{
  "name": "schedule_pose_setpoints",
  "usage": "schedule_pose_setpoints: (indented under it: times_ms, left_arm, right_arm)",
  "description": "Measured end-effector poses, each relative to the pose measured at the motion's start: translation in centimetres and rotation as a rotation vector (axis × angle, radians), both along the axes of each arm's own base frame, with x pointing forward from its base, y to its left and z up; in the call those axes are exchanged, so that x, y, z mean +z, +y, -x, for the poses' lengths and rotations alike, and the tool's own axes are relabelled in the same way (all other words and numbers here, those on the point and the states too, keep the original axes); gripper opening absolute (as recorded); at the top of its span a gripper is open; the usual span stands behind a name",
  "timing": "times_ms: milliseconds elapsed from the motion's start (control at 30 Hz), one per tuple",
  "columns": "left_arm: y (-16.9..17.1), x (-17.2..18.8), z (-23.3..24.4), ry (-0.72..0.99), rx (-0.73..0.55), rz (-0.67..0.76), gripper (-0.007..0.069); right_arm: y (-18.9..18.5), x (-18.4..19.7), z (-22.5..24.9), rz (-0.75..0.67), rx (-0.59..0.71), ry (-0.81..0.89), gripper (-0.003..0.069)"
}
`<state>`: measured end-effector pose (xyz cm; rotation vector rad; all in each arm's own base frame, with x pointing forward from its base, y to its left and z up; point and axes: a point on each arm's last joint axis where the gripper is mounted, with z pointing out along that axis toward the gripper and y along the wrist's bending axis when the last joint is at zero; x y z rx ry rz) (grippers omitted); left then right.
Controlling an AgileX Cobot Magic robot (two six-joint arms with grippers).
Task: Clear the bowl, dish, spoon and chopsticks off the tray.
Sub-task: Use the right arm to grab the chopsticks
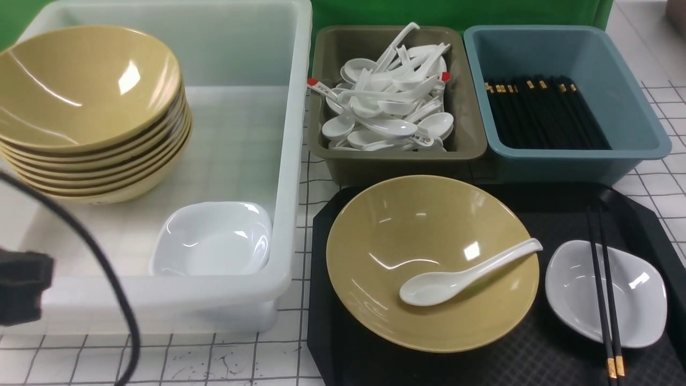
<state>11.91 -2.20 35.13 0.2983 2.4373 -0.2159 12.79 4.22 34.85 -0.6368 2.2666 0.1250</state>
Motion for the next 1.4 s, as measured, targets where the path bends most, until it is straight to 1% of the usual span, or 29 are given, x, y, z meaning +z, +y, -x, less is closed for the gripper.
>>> schedule_pose_setpoints:
  times_ms: [33, 67, 100, 133, 167, 200, 300, 333, 367, 400, 433, 467, 500, 533, 567, 600, 633, 733, 767, 800, 833, 867, 1000, 1200, 1267, 1333, 1400]
  left_arm:
    - [-0.7, 0.4, -0.8, 0.010, -0.068, -0.001, -0.0014]
    - [-1.5, 0.5, -1.5, 0.028, -0.138, -0.002, -0.0014]
    - [-1.5, 0.5, -1.7, 0.028, -0.142, -0.005, -0.0014]
    - [-2.1, 0.8, -2.0, 0.031, -0.185, -0.001, -0.0014]
    - [-3.5, 0.9, -2.9, 0.049, -0.274, -0.003, -0.0014]
    - [-4.6, 1.1, -3.6, 0.061, -0.335, -0.006, -0.0014]
    - [-6.7, 1.4, -4.8, 0.079, -0.430, -0.013, -0.0014]
    - [-8.8, 1.6, -5.5, 0.086, -0.516, -0.026, -0.0014]
    - [-9.1, 1.7, -5.6, 0.080, -0.523, -0.027, -0.0014]
    - [-11.0, 1.6, -6.2, 0.085, -0.593, -0.041, -0.0014]
    - [-12.2, 1.5, -6.5, 0.084, -0.627, -0.049, -0.0014]
    - [-13.0, 1.5, -6.7, 0.083, -0.652, -0.055, -0.0014]
    - [-13.2, 1.4, -6.7, 0.083, -0.658, -0.055, -0.0014]
    - [-14.9, 1.3, -7.1, 0.078, -0.705, -0.067, -0.0014]
    - [-15.3, 1.1, -7.1, 0.083, -0.716, -0.069, -0.0014]
    - [-16.2, 0.8, -7.2, 0.084, -0.743, -0.076, -0.0014]
    - [-17.2, 0.4, -7.4, 0.089, -0.768, -0.082, -0.0014]
    - [-19.2, -0.9, -7.3, 0.106, -0.830, -0.101, -0.0014]
    - [-19.5, -1.1, -7.3, 0.111, -0.844, -0.106, -0.0014]
    - [-20.1, -1.7, -7.3, 0.123, -0.862, -0.117, -0.0014]
    - [-20.4, -2.1, -7.4, 0.134, -0.873, -0.124, -0.0014]
    - [-20.6, -2.4, -7.5, 0.140, -0.875, -0.128, -0.0014]
    - [-21.3, -3.7, -8.1, 0.165, -0.885, -0.144, -0.0014]
    - [-21.6, -4.2, -8.4, 0.176, -0.884, -0.148, -0.0014]
    - [-21.6, -4.2, -8.4, 0.177, -0.884, -0.148, -0.0014]
    - [-21.6, -4.2, -8.4, 0.177, -0.884, -0.148, -0.0014]
    - [-21.6, -4.2, -8.4, 0.176, -0.883, -0.148, -0.0014]
  right_arm:
    - [0.4, 0.0, -1.3, 0.059, 0.054, 0.074, 0.0036]
    - [0.6, 0.1, -2.1, 0.081, 0.076, 0.113, 0.0036]
    - [0.7, 0.2, -2.1, 0.080, 0.077, 0.108, 0.0036]
    - [0.9, 0.0, -2.9, 0.094, 0.090, 0.152, 0.0036]
    - [1.3, -0.2, -4.1, 0.103, 0.095, 0.200, 0.0036]
    - [1.4, -0.4, -4.7, 0.103, 0.089, 0.223, 0.0036]
    - [1.6, -1.3, -6.4, 0.104, 0.031, 0.287, 0.0040]
    - [1.5, -2.6, -7.7, 0.132, -0.043, 0.350, 0.0050]
    - [1.5, -2.7, -7.8, 0.130, -0.050, 0.357, 0.0050]
    - [1.2, -4.1, -8.7, 0.165, -0.109, 0.409, 0.0076]
    - [1.0, -4.9, -9.0, 0.177, -0.143, 0.437, 0.0101]
    - [0.7, -5.5, -9.2, 0.174, -0.175, 0.460, 0.0127]
    - [0.7, -5.7, -9.3, 0.176, -0.175, 0.465, 0.0134]
    - [0.1, -7.1, -9.6, 0.161, -0.237, 0.502, 0.0210]
    - [0.1, -7.2, -9.6, 0.160, -0.239, 0.504, 0.0220]
    - [-0.3, -8.0, -9.6, 0.150, -0.271, 0.516, 0.0268]
    - [-0.9, -8.8, -9.7, 0.131, -0.309, 0.520, 0.0338]
    - [-1.6, -10.3, -9.6, 0.082, -0.367, 0.516, 0.0470]
    - [-1.7, -10.5, -9.7, 0.073, -0.378, 0.506, 0.0483]
    - [-1.6, -10.8, -9.8, 0.052, -0.391, 0.502, 0.0519]
    - [-1.6, -11.1, -10.0, 0.043, -0.398, 0.500, 0.0540]
    - [-1.5, -11.2, -10.1, 0.035, -0.403, 0.500, 0.0552]
    - [-1.2, -12.6, -11.1, 0.009, -0.422, 0.530, 0.0572]
    - [-0.8, -15.1, -12.2, -0.008, -0.439, 0.614, 0.0573]
    - [-0.6, -16.0, -12.6, -0.025, -0.450, 0.639, 0.0563]
    - [-0.5, -16.7, -12.9, -0.026, -0.451, 0.659, 0.0533]
    - [-0.5, -17.0, -13.0, -0.026, -0.452, 0.666, 0.0519]
